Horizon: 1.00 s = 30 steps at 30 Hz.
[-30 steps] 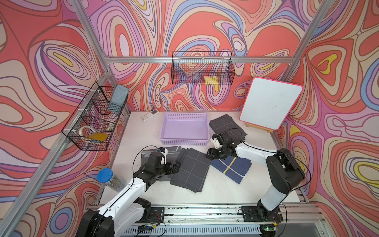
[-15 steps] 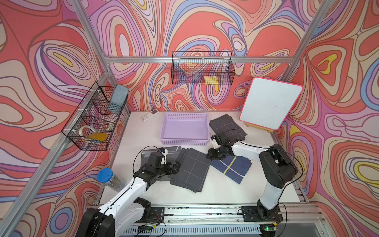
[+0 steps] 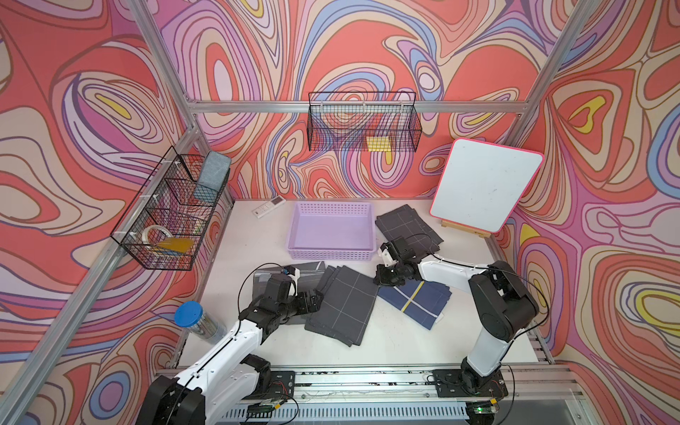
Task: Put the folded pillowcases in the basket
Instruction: Adjust the pillowcase at the center of the board.
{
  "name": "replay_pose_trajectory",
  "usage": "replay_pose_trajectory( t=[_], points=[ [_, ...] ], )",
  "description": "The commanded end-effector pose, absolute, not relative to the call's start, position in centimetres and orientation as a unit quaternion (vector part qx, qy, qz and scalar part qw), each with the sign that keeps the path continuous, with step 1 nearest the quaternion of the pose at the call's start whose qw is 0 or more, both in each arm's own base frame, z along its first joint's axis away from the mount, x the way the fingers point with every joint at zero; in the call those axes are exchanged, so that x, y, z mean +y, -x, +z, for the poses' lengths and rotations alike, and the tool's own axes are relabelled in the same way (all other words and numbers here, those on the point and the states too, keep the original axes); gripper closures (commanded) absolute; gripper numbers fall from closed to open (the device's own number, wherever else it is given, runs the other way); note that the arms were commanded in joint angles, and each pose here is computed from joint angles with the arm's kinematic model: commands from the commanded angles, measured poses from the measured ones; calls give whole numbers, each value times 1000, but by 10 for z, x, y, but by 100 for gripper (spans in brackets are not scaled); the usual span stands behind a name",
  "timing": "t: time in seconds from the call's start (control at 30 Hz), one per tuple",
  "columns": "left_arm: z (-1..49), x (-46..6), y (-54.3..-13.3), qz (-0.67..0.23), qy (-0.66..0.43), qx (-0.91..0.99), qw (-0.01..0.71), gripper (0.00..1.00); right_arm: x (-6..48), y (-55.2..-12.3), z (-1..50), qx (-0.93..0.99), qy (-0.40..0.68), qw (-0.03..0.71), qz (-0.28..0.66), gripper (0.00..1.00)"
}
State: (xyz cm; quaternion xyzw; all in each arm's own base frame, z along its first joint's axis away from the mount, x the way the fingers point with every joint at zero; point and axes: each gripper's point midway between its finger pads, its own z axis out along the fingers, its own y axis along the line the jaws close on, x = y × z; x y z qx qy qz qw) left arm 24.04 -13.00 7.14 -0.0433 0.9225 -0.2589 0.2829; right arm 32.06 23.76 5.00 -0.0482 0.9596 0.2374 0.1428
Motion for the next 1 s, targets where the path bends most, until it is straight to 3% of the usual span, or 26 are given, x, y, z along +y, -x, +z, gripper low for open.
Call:
replay_pose_trajectory(
  t=[0.0, 0.27, 0.57, 0.63, 0.7, 0.77, 0.87, 0.97],
  points=[
    [70, -128, -238, -254, 46, 924, 283, 1, 226, -316, 78, 957, 21, 177, 231, 100],
    [68, -128, -237, -255, 53, 925, 278, 1, 186, -277, 88, 959, -51, 193, 200, 100],
    [69, -127, -236, -252, 56, 926, 276, 1, 165, -234, 73, 973, -52, 156, 163, 98],
    [67, -127, -236, -251, 59, 927, 273, 1, 163, -230, 74, 974, -43, 152, 160, 83],
    [67, -127, -236, -252, 60, 927, 272, 1, 163, -231, 79, 974, -23, 160, 156, 54],
    [68, -128, -237, -256, 63, 926, 271, 1, 167, -239, 87, 972, 11, 176, 155, 35],
    [69, -130, -235, -265, 66, 924, 268, 1, 178, -256, 97, 968, 57, 193, 151, 29],
    [70, -131, -231, -274, 79, 922, 262, 1, 199, -274, 101, 960, 118, 197, 163, 29]
  ],
)
